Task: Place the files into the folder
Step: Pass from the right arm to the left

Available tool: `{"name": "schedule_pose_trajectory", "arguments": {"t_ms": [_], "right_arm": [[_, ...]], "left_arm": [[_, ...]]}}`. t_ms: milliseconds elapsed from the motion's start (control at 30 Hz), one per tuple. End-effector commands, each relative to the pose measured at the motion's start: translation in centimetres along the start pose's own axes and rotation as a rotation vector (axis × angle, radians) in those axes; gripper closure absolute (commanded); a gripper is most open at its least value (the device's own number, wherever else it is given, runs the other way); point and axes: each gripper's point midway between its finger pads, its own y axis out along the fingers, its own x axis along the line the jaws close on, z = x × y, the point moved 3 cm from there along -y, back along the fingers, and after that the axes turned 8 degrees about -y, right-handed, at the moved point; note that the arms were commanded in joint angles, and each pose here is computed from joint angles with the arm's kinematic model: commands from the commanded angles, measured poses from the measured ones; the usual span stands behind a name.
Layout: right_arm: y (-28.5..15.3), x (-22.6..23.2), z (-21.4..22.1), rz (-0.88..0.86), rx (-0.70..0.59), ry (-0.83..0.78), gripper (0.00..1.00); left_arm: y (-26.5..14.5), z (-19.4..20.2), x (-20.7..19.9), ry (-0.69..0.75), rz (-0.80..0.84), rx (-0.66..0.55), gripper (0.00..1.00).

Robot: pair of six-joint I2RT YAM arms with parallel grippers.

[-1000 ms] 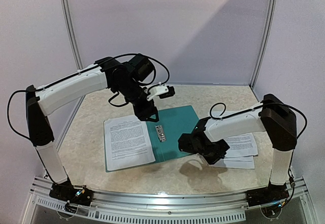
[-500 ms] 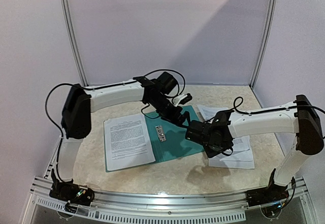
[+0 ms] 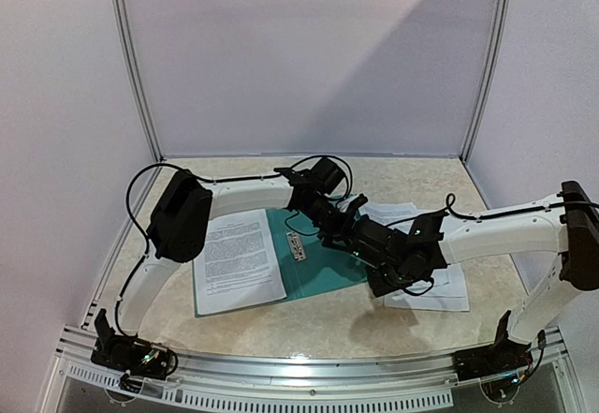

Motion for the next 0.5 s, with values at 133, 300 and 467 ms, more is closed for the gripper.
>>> {"name": "schedule_pose_trajectory", "arguments": {"t_ms": [133, 300, 467], "right_arm": [[-0.9, 3.1, -1.6, -0.185, -0.069, -0.016, 1.00], [-1.9, 3.9, -2.1, -0.271, -0.122, -0.016, 1.00], [-2.1, 4.2, -2.1, -0.295, -0.125, -0.018, 1.00]], "left_arm": [[2.4, -0.1, 0.1, -0.013, 0.021, 0.012, 0.06], [2.4, 0.0, 0.5, -0.008, 0.003, 0.012, 0.17], [1.6, -0.5, 0.0, 0.029, -0.009, -0.004, 0.49]]}}
